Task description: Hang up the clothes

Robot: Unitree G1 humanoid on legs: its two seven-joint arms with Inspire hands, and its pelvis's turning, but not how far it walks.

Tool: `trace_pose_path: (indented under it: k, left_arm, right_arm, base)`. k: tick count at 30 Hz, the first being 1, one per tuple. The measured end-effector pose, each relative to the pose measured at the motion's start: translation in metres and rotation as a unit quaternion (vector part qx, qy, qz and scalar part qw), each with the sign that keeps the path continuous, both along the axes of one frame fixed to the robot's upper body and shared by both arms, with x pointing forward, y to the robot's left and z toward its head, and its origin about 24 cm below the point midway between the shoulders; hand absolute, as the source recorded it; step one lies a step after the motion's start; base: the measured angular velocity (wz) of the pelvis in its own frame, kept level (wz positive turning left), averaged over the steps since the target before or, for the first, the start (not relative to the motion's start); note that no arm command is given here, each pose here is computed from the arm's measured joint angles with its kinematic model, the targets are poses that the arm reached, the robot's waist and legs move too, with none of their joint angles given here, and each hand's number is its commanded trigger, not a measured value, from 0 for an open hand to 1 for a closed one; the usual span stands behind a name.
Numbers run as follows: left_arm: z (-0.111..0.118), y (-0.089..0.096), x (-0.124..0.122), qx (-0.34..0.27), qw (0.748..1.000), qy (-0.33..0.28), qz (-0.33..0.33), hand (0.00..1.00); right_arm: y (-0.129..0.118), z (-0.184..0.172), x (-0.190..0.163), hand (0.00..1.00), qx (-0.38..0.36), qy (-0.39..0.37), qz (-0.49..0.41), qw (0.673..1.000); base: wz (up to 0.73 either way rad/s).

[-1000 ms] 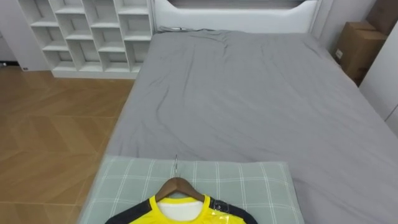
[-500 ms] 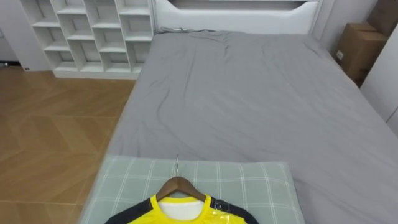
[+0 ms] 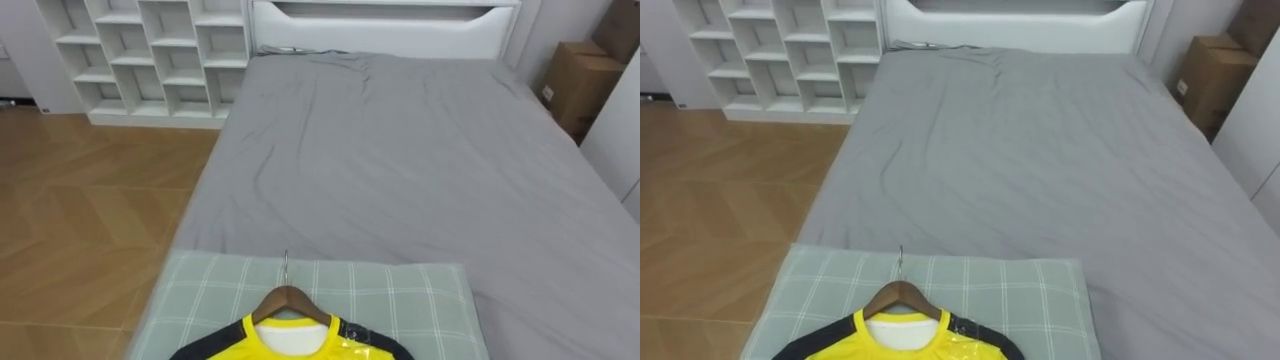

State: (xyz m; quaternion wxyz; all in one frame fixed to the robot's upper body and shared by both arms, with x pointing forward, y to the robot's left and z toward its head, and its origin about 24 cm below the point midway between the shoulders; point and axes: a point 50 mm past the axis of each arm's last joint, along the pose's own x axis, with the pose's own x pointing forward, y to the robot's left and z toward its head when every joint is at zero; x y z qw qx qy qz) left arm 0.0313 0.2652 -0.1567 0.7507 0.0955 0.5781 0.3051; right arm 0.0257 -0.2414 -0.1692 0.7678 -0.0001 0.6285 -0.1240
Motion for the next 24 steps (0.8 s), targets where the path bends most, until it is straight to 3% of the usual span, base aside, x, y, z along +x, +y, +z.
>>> trace_pose_path:
  k: [7, 16, 21, 24]
  left_arm:
    - [0.01, 0.022, -0.001, 0.084, 0.995, -0.006, 0.045, 0.0]
    - [0.026, 0.033, 0.012, 0.196, 0.977, -0.052, 0.071, 0.0]
    - [0.037, 0.038, 0.023, 0.245, 0.963, -0.09, 0.068, 0.0]
    - [0.043, 0.038, 0.036, 0.27, 0.956, -0.11, 0.029, 0.0]
  right_arm:
    - [-0.006, 0.001, -0.001, 0.0, -0.019, 0.01, 0.019, 1.0]
    - [-0.01, 0.002, 0.0, 0.0, -0.04, 0.014, 0.037, 0.998]
    - [-0.009, 0.003, 0.005, 0.0, -0.041, 0.006, 0.039, 0.998]
    - [-0.008, 0.003, 0.009, 0.0, -0.042, -0.001, 0.053, 0.998]
  base:
    - [0.01]
    - [0.04]
    - [0.0]
    - [0.05]
